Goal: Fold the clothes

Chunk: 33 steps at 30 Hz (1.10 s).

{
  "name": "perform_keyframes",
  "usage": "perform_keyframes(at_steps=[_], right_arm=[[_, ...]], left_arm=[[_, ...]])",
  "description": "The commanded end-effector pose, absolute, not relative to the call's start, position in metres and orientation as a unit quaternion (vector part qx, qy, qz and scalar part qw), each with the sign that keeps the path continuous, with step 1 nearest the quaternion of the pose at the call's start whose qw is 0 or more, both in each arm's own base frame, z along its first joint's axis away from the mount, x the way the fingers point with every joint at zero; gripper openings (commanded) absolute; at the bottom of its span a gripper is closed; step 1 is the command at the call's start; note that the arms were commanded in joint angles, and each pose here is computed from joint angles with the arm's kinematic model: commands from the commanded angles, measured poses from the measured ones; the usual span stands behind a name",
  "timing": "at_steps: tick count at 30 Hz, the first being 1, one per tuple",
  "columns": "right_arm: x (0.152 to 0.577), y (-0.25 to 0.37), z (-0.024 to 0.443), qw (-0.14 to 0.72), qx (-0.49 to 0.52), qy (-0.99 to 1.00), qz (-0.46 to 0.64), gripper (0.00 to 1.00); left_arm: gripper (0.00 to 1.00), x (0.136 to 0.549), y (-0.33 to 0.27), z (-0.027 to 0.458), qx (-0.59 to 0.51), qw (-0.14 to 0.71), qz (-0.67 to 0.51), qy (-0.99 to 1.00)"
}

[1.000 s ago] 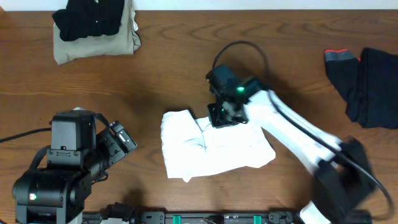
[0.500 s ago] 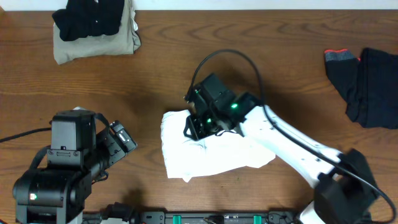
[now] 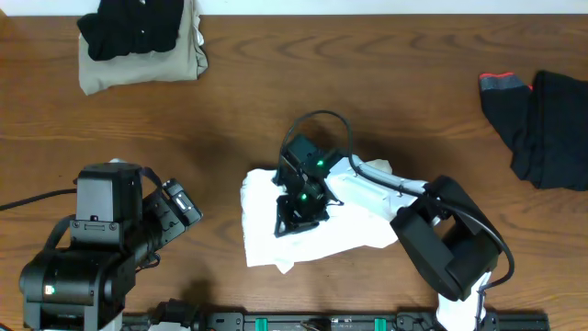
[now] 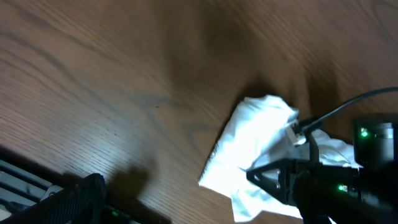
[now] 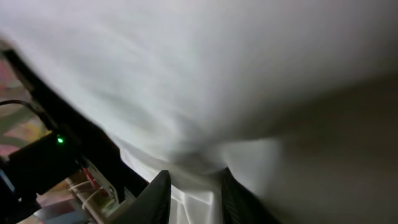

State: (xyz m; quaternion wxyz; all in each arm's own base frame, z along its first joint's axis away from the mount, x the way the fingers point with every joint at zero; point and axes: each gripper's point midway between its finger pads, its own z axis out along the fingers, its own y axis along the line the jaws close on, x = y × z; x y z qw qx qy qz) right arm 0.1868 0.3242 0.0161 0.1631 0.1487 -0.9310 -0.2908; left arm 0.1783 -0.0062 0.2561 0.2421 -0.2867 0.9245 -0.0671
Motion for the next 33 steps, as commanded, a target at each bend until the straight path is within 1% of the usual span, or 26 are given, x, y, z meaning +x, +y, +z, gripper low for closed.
perform_keyframes(at_steps=[1, 4, 6, 9, 11, 15, 19, 20, 24, 26, 28, 30, 33], right_arm=[[0.187, 0.310, 0.008, 0.165, 0.119, -0.949, -0.243, 0.27], [0.195, 0.288, -0.006, 0.139, 0.105, -0.969, -0.172, 0.34], [0.197, 0.285, -0.007, 0.132, 0.104, -0.972, -0.163, 0.33], [0.205, 0.285, -0.007, 0.119, 0.103, -0.975, -0.157, 0.23], [0.215, 0.286, -0.001, 0.101, 0.103, -0.977, -0.155, 0.20], [0.241, 0.295, 0.031, 0.044, 0.108, -0.980, -0.164, 0.21], [0.266, 0.301, 0.071, -0.028, 0.115, -0.978, -0.171, 0.26], [0.270, 0.304, 0.080, -0.043, 0.122, -0.975, -0.178, 0.26], [0.281, 0.313, 0.097, -0.073, 0.132, -0.967, -0.203, 0.16], [0.284, 0.320, 0.100, -0.079, 0.143, -0.961, -0.223, 0.16], [0.291, 0.325, 0.100, -0.084, 0.143, -0.957, -0.238, 0.12], [0.295, 0.331, 0.100, -0.078, 0.141, -0.951, -0.265, 0.05], [0.294, 0.340, 0.102, -0.049, 0.144, -0.935, -0.320, 0.01]], left_arm=[[0.98, 0.179, -0.003, 0.255, -0.297, 0.242, -0.061, 0.922], [0.98, 0.180, -0.003, 0.255, -0.296, 0.244, -0.062, 0.921], [0.98, 0.180, -0.003, 0.255, -0.297, 0.244, -0.062, 0.921], [0.98, 0.180, -0.003, 0.255, -0.296, 0.244, -0.062, 0.921], [0.98, 0.180, -0.003, 0.255, -0.296, 0.244, -0.062, 0.921], [0.98, 0.181, -0.003, 0.255, -0.294, 0.243, -0.061, 0.923], [0.98, 0.182, -0.003, 0.253, -0.288, 0.239, -0.058, 0.926], [0.98, 0.182, -0.003, 0.253, -0.288, 0.238, -0.057, 0.926], [0.98, 0.185, -0.003, 0.250, -0.288, 0.232, -0.055, 0.928], [0.98, 0.187, -0.004, 0.248, -0.289, 0.227, -0.052, 0.929], [0.98, 0.188, -0.004, 0.246, -0.289, 0.221, -0.050, 0.930], [0.98, 0.190, -0.004, 0.244, -0.289, 0.215, -0.048, 0.932], [0.98, 0.192, -0.004, 0.241, -0.289, 0.207, -0.045, 0.934]])
